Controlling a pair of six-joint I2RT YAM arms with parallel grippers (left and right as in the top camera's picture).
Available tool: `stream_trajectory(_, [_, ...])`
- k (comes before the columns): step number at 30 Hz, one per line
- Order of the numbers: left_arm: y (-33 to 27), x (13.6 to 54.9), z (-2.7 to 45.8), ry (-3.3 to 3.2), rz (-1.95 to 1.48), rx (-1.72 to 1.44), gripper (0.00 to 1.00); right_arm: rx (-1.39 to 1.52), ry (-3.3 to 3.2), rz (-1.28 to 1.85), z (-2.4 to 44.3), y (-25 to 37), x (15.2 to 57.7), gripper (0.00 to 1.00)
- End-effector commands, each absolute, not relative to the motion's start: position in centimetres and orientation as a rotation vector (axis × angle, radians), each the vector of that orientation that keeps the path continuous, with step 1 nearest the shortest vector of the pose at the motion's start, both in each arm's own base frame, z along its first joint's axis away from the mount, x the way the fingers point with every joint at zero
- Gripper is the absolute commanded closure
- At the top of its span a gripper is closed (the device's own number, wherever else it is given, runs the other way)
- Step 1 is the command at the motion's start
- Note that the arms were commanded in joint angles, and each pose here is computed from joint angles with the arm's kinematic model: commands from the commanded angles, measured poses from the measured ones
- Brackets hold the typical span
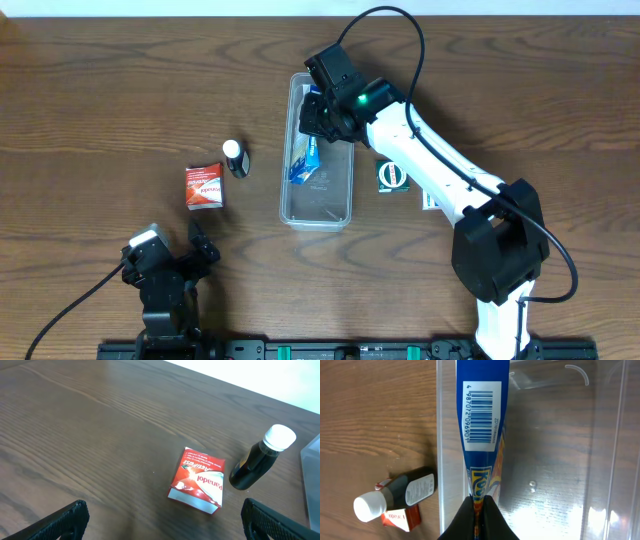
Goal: Pack container
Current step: 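Carry the blue box over the container and lower it inside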
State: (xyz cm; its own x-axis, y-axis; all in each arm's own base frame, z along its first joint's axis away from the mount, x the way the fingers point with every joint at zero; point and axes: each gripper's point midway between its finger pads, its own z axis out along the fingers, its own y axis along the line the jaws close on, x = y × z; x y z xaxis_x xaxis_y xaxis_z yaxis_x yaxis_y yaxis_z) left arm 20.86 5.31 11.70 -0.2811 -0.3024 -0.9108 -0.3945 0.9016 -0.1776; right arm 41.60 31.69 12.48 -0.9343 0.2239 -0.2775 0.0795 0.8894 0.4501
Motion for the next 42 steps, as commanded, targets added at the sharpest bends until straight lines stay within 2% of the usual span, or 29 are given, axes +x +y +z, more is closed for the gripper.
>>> stream_trajectory(1, [5.4,20.8,10.9,1.903,0.110,-0.508,0.02,0.229,2.707,0.650,13.1,31.3,42.5,0.94])
stream_trajectory(9, [5.4,20.8,10.9,1.903,0.111,-0.508,0.02,0.193,2.675,0.600,12.5,30.1,43.9,0.87])
stream_trajectory(20, [5.4,20.8,10.9,1.903,0.110,-0.508,0.02,0.183,2.673,0.614,11.8,30.6,43.9,0.89])
stream_trajectory(24, [5.4,20.8,10.9,1.903,0.110,-0.508,0.02,0.174,2.651,0.633,11.5,31.1,44.2,0.82])
stream_trajectory(29, [5.4,20.8,10.9,1.903,0.111,-0.508,0.02,0.182,2.636,0.672,10.0,31.7,44.0,0.79])
stream_trajectory(33, [5.4,20.8,10.9,1.903,0.110,-0.508,0.02,0.163,2.634,0.721,9.7,32.2,43.8,0.82])
stream_trajectory(36, [5.4,20.8,10.9,1.903,0.110,-0.508,0.02,0.079,2.581,0.733,11.1,32.3,44.5,0.83])
stream_trajectory(42, [5.4,20.8,10.9,1.903,0.110,-0.508,0.02,0.017,2.551,0.692,13.6,30.8,44.5,0.95])
